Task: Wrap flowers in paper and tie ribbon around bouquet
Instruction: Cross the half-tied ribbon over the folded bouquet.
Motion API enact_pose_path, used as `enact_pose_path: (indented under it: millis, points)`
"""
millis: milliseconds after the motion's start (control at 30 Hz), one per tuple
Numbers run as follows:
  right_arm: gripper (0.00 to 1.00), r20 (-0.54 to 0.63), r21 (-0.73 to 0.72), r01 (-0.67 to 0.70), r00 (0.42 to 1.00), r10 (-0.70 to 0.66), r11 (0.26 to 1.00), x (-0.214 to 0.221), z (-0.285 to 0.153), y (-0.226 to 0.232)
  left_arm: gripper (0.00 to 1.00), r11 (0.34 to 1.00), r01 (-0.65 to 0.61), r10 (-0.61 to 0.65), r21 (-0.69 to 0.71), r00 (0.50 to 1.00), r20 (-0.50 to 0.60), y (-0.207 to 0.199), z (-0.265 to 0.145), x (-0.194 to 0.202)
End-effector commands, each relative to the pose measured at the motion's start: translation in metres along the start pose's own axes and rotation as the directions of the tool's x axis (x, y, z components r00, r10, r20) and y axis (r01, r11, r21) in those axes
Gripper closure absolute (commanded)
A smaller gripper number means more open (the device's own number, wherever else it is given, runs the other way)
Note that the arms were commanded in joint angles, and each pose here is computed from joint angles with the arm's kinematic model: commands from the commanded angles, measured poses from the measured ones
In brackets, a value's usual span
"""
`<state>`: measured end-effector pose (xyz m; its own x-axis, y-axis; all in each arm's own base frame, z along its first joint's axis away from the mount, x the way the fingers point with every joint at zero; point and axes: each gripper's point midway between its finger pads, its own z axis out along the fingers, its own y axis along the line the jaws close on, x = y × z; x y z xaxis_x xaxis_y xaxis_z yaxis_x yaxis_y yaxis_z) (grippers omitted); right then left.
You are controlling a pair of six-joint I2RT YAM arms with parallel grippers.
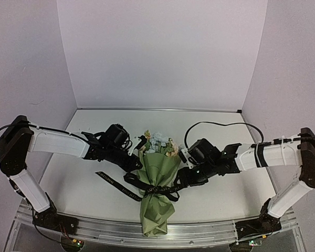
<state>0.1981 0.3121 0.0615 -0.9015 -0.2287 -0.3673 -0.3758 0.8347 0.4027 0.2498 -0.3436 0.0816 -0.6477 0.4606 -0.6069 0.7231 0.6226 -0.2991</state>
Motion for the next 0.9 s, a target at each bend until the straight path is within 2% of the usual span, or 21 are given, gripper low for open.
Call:
enact_pose_path:
  millis: [0,267,533,733,867]
  points:
    - [0.46,-0.111,-0.142,-0.006,0.994,-0.01,0.99,0.0,0.001,0.038,1.0,0.999,-0.016,0.015,0.027,0.999,0.041,-0.007,-0.01,-0.014]
    - [0.5,-0.224,-0.295,-0.007,0.973,-0.062,0.955,0.016,-0.008,0.068,1.0,1.0,-0.016,0.015,0.026,0.999,0.042,-0.007,-0.01,-0.013]
    - [0.51,-0.332,-0.291,-0.001,0.938,-0.1,0.957,0.034,-0.014,0.066,1.0,1.0,-0.014,0.013,0.027,0.999,0.04,-0.007,-0.009,-0.014]
    - [0.54,-0.31,-0.216,0.031,0.945,-0.099,0.976,0.034,-0.006,0.044,1.0,0.999,-0.015,0.014,0.028,0.999,0.039,-0.007,-0.009,-0.014]
    - [0.54,-0.291,-0.239,0.037,0.951,-0.108,0.97,0.03,-0.013,0.045,1.0,1.0,-0.013,0.012,0.026,0.999,0.038,-0.007,-0.011,-0.013]
